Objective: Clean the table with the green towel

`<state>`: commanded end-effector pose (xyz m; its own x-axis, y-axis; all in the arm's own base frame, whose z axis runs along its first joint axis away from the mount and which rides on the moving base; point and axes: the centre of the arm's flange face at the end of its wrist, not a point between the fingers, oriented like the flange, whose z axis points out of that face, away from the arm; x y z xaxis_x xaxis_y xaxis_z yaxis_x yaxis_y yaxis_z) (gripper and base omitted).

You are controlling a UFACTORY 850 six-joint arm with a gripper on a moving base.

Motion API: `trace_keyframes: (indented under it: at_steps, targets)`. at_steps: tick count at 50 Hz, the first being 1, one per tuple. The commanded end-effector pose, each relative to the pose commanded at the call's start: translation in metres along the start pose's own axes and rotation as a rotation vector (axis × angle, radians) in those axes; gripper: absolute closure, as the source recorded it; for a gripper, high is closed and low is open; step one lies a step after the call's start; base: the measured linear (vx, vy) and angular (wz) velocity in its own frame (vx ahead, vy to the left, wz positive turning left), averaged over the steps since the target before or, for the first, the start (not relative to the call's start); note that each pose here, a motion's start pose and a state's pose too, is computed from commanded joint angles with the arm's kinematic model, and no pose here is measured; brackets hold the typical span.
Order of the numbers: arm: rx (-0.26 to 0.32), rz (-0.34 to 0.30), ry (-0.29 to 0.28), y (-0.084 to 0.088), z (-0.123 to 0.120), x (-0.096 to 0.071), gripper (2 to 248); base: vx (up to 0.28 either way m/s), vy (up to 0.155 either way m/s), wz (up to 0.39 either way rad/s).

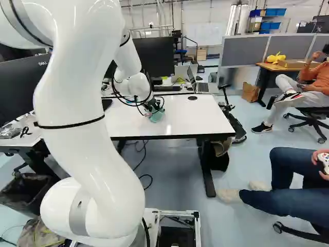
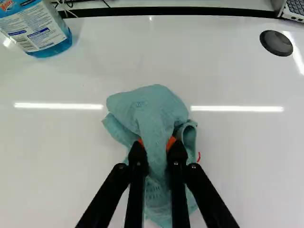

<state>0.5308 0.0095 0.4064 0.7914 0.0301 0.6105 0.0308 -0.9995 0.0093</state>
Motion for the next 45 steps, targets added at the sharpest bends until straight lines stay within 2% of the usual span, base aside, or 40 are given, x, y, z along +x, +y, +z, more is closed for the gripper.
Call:
trace_keyframes:
  at_steps: [9, 20, 36, 45]
  targets:
    - [-0.004, 0.006, -0.007, 0.004, -0.01, -0.012, 194, 0.0, 0.0, 0.0]
    - [-0.022, 0.029, -0.012, 0.018, -0.017, -0.021, 194, 0.0, 0.0, 0.0]
    - [-0.054, 0.072, -0.012, 0.045, -0.017, -0.022, 194, 0.0, 0.0, 0.0]
    - [-0.066, 0.087, -0.008, 0.056, -0.012, -0.015, 194, 0.0, 0.0, 0.0]
